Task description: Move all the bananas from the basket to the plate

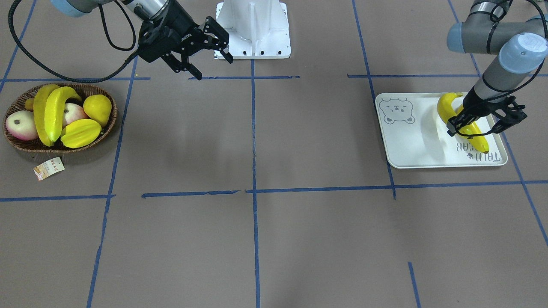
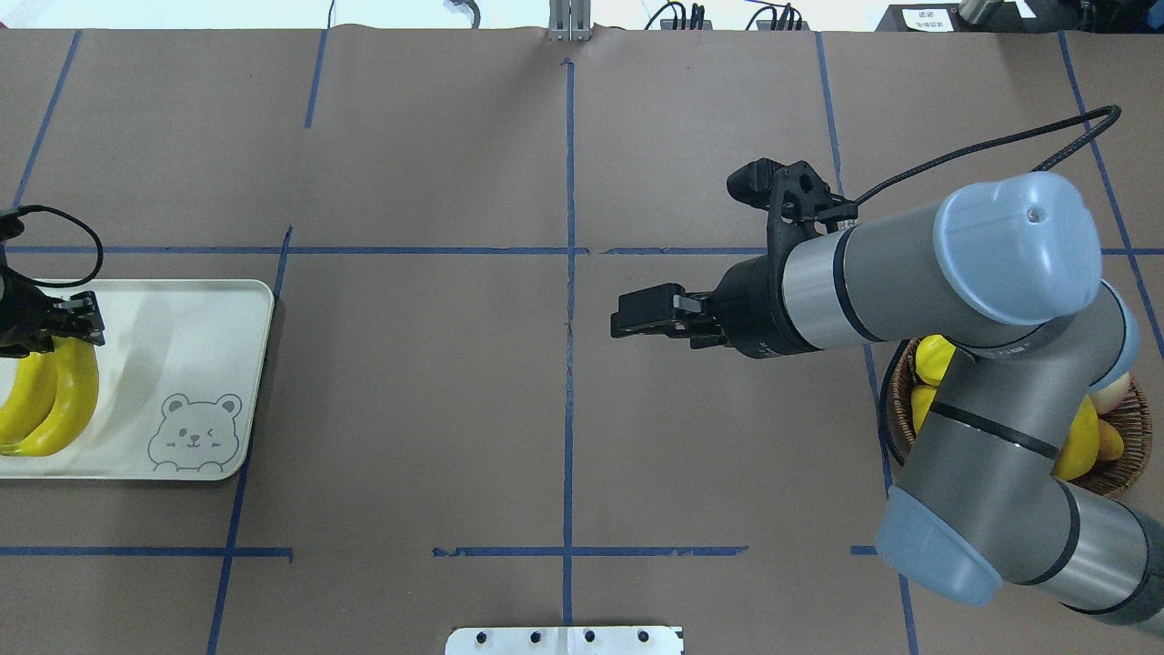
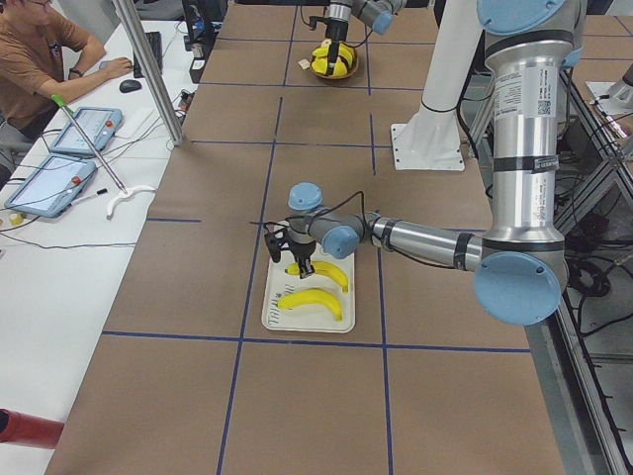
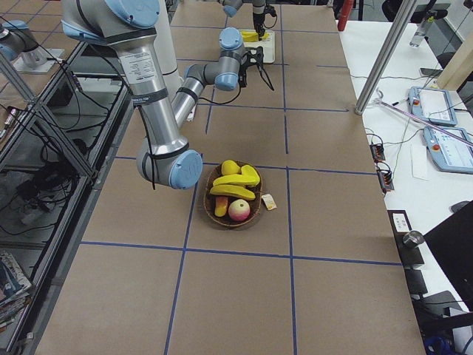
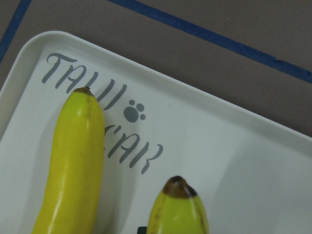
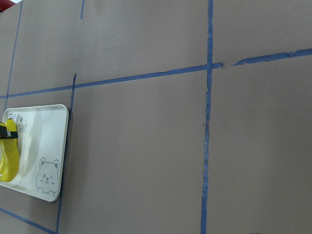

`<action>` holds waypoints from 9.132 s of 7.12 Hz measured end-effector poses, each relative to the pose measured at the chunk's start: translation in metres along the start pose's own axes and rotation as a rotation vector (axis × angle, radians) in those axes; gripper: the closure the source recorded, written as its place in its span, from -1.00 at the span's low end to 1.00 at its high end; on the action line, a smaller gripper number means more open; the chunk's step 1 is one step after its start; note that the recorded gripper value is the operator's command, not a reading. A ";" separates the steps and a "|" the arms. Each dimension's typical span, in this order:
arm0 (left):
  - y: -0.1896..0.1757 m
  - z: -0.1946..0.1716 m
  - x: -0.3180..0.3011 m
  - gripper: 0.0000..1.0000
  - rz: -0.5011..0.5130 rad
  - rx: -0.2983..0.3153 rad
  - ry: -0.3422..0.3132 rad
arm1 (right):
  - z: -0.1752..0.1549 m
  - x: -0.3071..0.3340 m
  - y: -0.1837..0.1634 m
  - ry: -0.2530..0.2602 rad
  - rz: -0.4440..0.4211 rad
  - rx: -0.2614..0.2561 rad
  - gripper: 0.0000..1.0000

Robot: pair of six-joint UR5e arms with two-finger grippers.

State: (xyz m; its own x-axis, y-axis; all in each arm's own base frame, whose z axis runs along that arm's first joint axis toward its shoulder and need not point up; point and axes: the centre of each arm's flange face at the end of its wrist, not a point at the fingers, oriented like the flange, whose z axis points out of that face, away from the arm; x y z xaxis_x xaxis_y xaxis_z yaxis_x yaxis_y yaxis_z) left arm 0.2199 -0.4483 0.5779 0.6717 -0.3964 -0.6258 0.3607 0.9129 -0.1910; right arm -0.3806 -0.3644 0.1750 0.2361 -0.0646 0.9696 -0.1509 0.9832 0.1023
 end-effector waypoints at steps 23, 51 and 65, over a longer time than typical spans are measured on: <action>-0.014 -0.123 0.095 -0.99 0.213 -0.043 0.343 | -0.104 0.377 0.040 0.444 0.063 -0.098 -0.54; 0.150 -0.196 0.351 -0.98 0.059 -0.274 0.761 | 0.083 -0.060 0.022 -0.167 -0.157 0.007 0.98; 0.171 -0.167 0.374 1.00 0.055 -0.242 0.737 | 0.078 -0.067 0.029 -0.189 -0.124 -0.011 -1.00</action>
State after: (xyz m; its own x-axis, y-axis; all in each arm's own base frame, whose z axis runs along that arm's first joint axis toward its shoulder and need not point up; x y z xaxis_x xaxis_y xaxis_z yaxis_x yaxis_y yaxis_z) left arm 0.4251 -0.4241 0.1848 0.0501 -0.2603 -0.9642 0.1309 0.9588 -0.2520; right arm -0.4761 -0.3454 0.1300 0.0680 -0.2148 0.9743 -0.1210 0.9676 0.2218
